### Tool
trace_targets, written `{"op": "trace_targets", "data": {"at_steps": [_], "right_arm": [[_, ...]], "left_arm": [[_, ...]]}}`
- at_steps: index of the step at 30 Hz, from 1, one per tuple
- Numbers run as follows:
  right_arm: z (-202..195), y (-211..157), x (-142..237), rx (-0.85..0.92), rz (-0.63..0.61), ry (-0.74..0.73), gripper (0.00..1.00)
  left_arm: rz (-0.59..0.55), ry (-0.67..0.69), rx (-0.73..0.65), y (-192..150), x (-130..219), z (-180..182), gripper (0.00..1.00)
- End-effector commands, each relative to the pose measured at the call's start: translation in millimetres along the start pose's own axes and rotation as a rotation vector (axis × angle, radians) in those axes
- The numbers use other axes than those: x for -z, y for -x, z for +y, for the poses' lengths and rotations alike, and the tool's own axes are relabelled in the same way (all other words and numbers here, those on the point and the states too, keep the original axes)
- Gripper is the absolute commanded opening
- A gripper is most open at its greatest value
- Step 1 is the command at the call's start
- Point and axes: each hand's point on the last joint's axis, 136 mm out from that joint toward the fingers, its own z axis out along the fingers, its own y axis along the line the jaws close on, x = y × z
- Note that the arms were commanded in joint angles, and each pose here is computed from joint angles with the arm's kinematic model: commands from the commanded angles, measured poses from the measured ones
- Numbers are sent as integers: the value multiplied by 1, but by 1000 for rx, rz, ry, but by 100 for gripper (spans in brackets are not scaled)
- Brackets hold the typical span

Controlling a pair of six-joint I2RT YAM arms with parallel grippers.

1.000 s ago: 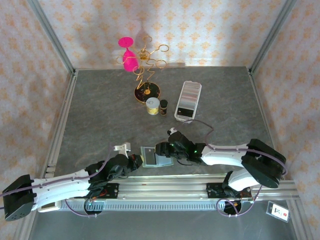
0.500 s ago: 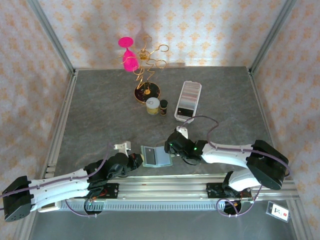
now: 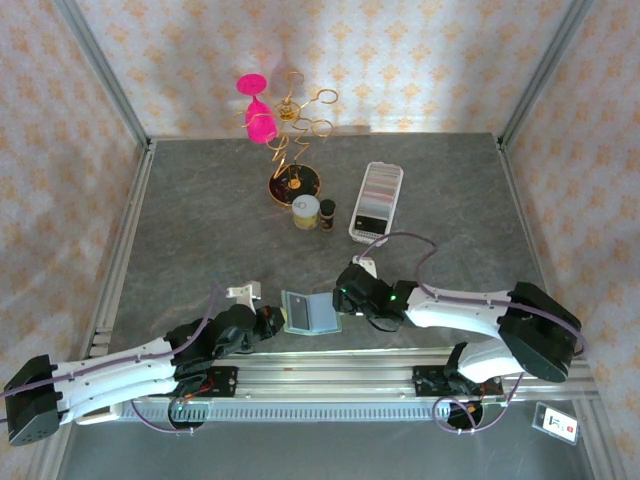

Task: Put the credit cards into the card holder

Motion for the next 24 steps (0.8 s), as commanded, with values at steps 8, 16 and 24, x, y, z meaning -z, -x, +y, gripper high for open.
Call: {"op": "trace_targets", "data": {"at_steps": [8, 16, 24], "right_arm": [[-1, -13, 4, 15, 48, 29, 29], [-11, -7, 9, -9, -3, -1, 9], [-2, -11, 8, -28, 7, 54, 0]], "left_arm": [[-2, 0, -18, 3, 5, -5, 0], [4, -16, -20, 3, 7, -11, 0], [47, -90, -25, -1, 8, -31, 0]]}}
